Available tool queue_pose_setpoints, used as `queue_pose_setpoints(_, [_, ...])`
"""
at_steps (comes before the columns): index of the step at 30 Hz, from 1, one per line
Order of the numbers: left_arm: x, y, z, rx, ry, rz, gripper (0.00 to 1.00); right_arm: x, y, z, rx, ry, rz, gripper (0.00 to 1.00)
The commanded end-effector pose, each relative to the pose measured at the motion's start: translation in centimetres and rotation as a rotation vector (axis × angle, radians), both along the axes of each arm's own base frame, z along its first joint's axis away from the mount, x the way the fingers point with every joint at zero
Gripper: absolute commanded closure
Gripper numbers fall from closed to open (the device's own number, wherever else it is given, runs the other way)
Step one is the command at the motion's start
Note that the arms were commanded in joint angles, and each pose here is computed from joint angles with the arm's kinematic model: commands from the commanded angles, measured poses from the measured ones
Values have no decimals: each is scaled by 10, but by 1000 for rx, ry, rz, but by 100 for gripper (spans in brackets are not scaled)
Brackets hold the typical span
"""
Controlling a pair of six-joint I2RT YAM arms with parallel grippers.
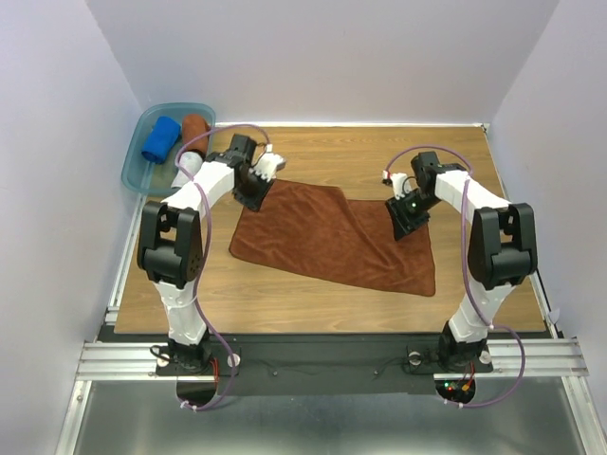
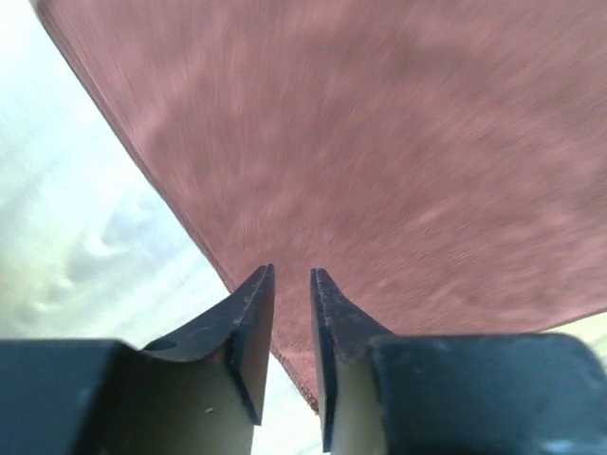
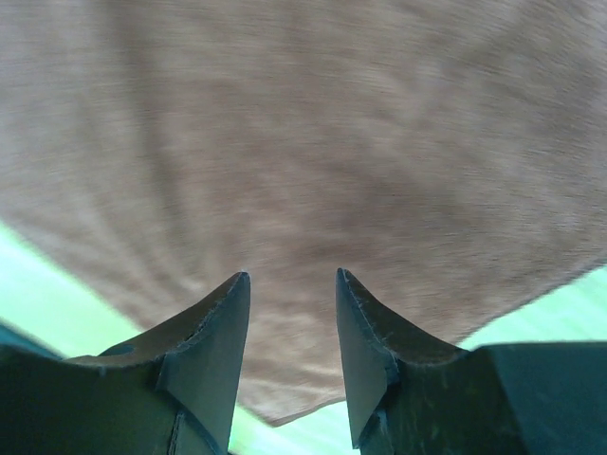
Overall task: Roll the towels
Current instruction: Flatten the towel
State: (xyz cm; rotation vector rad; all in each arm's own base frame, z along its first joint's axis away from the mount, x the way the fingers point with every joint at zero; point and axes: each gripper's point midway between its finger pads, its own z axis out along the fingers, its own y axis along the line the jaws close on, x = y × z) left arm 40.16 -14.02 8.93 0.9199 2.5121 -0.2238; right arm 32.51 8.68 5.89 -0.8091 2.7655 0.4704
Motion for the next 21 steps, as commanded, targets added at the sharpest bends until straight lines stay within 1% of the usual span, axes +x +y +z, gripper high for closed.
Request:
queue_pose_setpoints(1, [-19, 21, -27, 34, 57, 24, 69, 29, -20, -11, -84, -73, -30, 54])
queue_pose_setpoints(3, [-31, 28, -41, 49, 92, 30, 71, 35, -26, -17, -101, -75, -40, 54])
queue_pose_setpoints(8, [-58, 42, -52, 58, 129, 45, 73, 49, -30, -37, -127, -63, -50, 54])
queue_pose_setpoints(9, [-69, 45, -59, 64, 151, 47, 74, 53, -30, -38, -129, -68, -51, 54])
queue_pose_setpoints(11, [-76, 51, -59, 71, 151, 63, 76, 57, -31, -42, -133, -65, -53, 54])
queue_pose_setpoints(15, [-106, 62, -67, 73, 218, 77, 79, 62, -32, -43, -134, -70, -53, 54])
queue_pose_setpoints(18, [-109, 63, -58, 64, 201, 70, 79, 56, -28, -37, -113, -69, -43, 56])
queue_pose_setpoints(19, [-106, 65, -54, 66, 189, 73, 79, 53, -28, -35, -107, -66, -36, 56])
queue_pose_setpoints(20, [-102, 65, -49, 63, 172, 74, 79, 42, -28, -37, -103, -39, -27, 58])
queue_pose_setpoints(21, [-90, 66, -39, 53, 142, 84, 78, 37, -28, -33, -101, -39, -14, 59])
